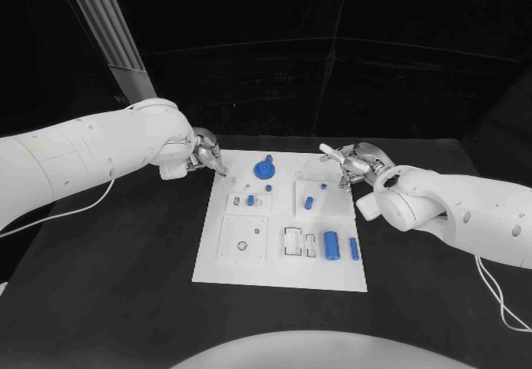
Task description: Assemble the parts on the task board
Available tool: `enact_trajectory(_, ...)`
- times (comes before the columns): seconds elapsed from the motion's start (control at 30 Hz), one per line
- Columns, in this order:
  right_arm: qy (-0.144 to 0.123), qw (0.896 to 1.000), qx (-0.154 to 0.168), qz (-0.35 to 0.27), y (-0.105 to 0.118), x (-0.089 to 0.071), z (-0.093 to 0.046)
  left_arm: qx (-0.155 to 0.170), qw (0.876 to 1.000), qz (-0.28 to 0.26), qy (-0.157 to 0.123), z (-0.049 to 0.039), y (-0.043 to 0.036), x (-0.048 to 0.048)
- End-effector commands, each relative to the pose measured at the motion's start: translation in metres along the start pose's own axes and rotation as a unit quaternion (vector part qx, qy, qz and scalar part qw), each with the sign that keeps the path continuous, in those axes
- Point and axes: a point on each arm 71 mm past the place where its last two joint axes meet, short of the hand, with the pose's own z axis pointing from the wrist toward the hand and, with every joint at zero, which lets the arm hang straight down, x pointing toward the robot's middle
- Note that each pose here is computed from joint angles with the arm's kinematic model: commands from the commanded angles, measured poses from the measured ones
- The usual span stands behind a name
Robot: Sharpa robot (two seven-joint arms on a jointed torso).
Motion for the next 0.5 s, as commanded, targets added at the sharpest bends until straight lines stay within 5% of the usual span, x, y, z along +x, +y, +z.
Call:
enact_trajectory(0.03, -0.006, 1.000, -0.004, -0.001, 0.001, -0.001, 0.000, 0.001, 1.000, -0.006, 0.015, -0.0037, 0.0007, 0.0029)
enact_trajectory(0.5, -0.007, 1.000, -0.006, -0.001, 0.002, -0.001, 0.000, 0.007, 0.999, -0.006, 0.036, -0.0127, 0.0012, 0.0153)
